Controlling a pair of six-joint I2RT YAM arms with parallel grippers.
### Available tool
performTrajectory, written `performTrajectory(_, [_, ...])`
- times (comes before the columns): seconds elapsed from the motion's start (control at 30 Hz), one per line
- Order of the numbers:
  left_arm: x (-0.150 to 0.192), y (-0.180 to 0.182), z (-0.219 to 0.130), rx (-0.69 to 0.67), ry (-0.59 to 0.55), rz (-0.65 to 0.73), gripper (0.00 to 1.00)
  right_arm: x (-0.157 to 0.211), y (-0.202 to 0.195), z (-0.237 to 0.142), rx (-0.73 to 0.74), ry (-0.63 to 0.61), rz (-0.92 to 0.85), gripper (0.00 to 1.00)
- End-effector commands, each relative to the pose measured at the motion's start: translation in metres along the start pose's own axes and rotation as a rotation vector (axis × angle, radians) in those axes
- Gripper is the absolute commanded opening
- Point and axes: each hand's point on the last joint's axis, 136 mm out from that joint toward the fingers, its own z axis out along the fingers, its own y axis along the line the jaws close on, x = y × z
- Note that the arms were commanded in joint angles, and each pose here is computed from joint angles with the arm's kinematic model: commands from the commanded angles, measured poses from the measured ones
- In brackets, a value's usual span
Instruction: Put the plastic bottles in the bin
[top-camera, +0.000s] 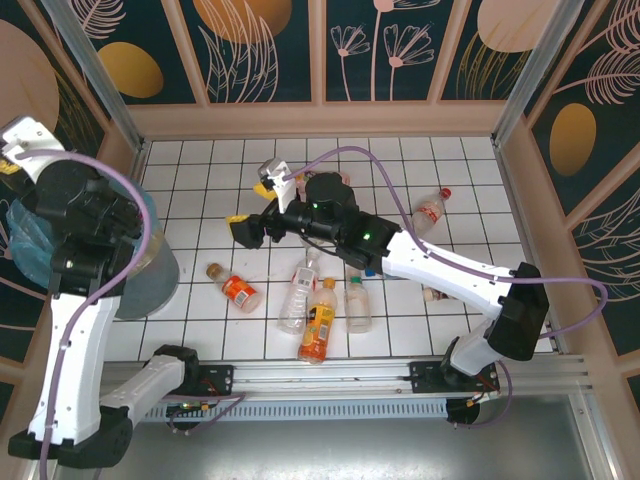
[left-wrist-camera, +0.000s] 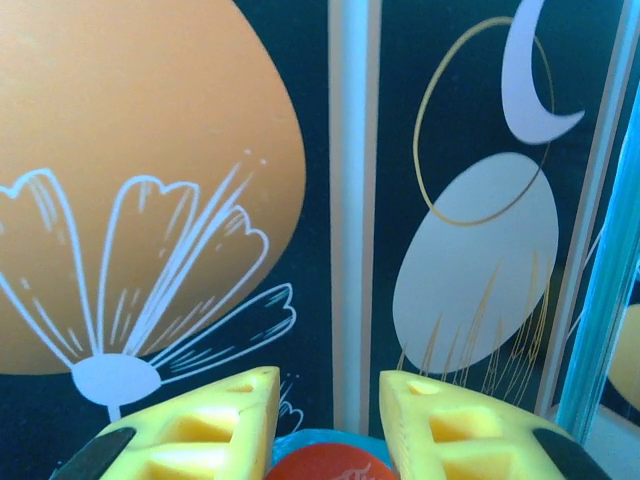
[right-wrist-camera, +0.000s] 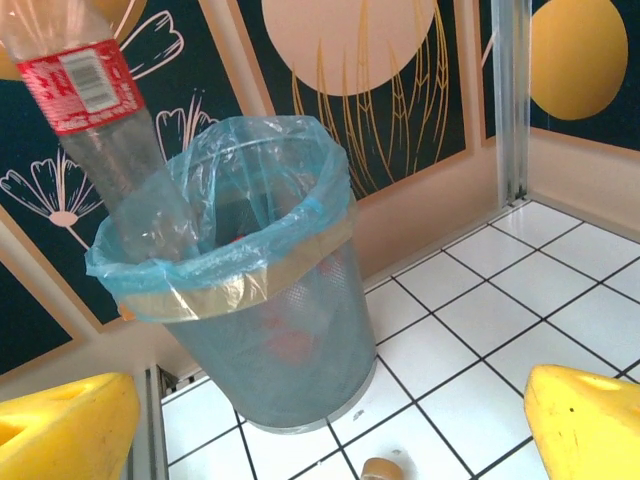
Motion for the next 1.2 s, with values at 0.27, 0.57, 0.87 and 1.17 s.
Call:
performTrajectory(0.27, [-0.026, -0.017, 0.021, 0.024, -0.069, 0.039, 0.0, -0.012, 0.0, 0.013, 0.004, -0.053, 0.011, 0.99])
performTrajectory(0.57, [0.026, -0.04, 0.042, 0.048, 0.013, 0.054, 0.0, 0.006, -0.005, 0.014, 0.021, -0.013, 0.0, 0.99])
performTrajectory(0.87, [0.086, -0.029, 0.059, -0.023, 0.108, 0.11, 0.0, 0.016, -0.009, 0.025, 0.007, 0.047, 0.009, 0.99])
performTrajectory(1.17, [0.113, -0.016, 0.08, -0.057, 0.154, 0.135, 0.0, 0.025, -0.011, 0.039, 0.003, 0.083, 0.028, 0.99])
